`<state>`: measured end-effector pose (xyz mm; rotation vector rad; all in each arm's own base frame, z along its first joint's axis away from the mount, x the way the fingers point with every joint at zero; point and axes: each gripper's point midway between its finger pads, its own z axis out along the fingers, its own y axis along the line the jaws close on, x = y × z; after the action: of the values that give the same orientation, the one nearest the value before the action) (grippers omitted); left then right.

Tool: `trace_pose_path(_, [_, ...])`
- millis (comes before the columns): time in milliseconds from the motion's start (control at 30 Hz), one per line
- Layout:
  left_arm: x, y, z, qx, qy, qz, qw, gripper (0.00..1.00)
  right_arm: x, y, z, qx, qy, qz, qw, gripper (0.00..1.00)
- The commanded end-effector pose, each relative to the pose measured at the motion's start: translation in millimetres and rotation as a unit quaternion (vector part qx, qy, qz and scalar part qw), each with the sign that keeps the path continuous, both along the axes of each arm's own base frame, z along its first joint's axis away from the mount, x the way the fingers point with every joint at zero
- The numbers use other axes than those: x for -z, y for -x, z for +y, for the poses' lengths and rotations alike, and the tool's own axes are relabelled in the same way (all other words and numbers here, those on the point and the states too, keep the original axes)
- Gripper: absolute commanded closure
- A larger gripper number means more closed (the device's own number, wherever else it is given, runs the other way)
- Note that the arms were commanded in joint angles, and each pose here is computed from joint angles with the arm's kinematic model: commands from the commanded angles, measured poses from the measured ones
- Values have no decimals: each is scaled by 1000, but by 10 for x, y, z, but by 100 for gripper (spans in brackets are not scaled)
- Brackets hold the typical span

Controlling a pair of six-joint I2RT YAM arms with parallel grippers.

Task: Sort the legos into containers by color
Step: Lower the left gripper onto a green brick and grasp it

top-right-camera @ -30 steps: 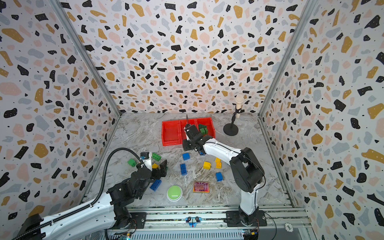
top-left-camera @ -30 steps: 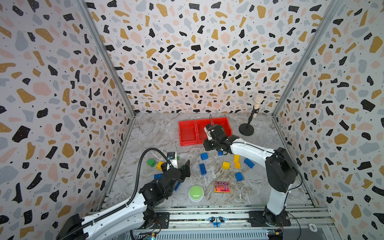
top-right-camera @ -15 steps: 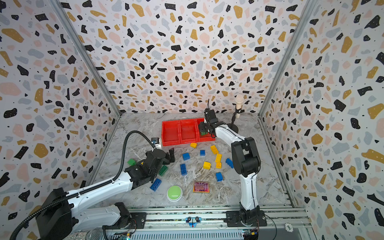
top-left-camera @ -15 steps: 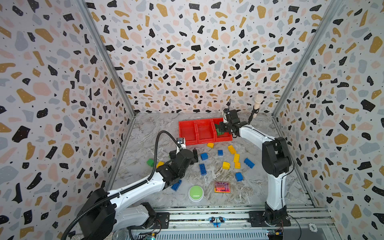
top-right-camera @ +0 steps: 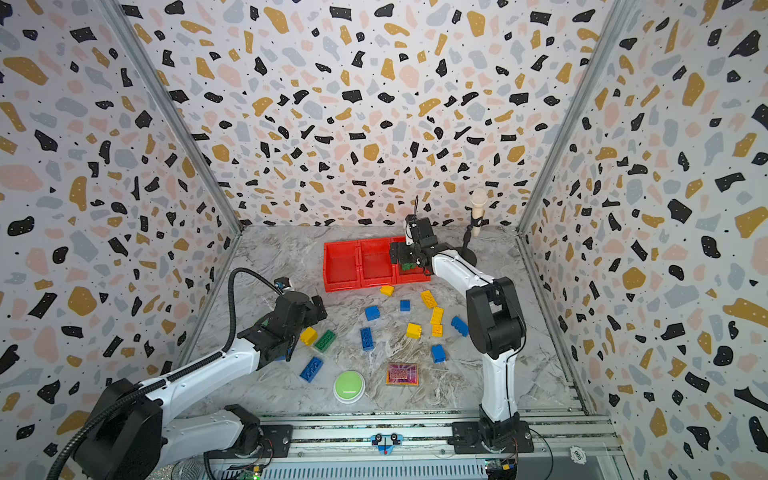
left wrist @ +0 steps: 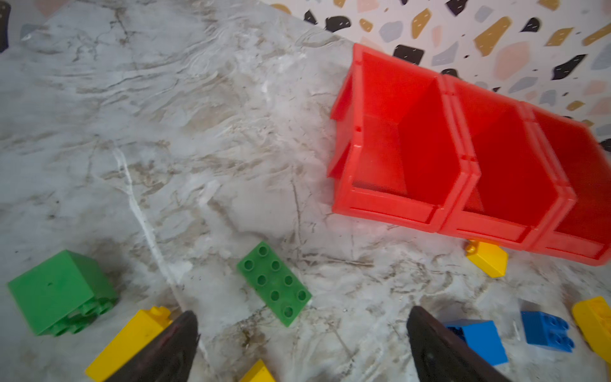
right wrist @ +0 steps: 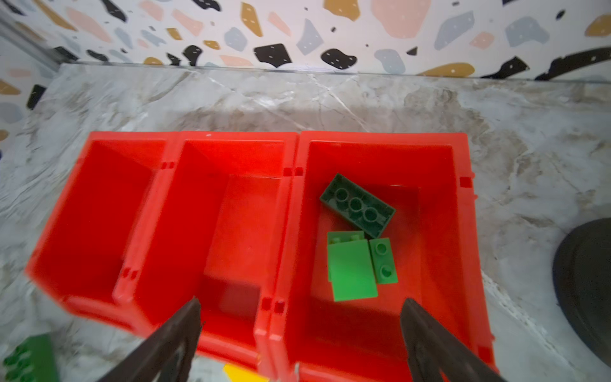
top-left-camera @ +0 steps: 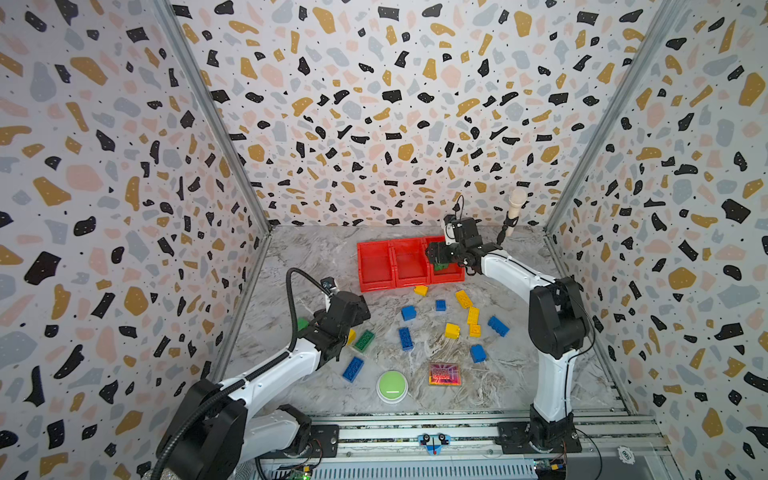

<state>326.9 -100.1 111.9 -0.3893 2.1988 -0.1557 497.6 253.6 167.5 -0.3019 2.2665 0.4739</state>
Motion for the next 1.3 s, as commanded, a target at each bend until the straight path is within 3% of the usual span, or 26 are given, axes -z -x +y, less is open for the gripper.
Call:
trace_pose_path(0, [138, -21, -41, 3, 15, 23, 1000, 0, -445, 326, 200, -36, -19, -39, 998, 0])
trace_pose_path(267, [433, -131, -25, -7, -4, 72, 997, 2, -388, 820, 343, -73, -29, -29, 997, 1])
trace_pose_path(533, [694, -245, -52, -20, 4, 112, 994, 6, -371, 1038, 260, -74, -48, -27, 996, 1])
trace_pose_path(700, [837, -317, -36, -25, -19, 138, 990, 10, -289, 1125, 213, -71, -58, -20, 996, 1])
trace_pose_path(1100, [1017, -301, 72, -14, -88, 192, 977, 46, -289, 1292, 154, -76, -70, -18, 994, 1])
trace_pose_path(1267, [1011, -297, 83, -4, -107, 205, 973, 71, -377, 1374, 71, -70, -72, -32, 994, 1])
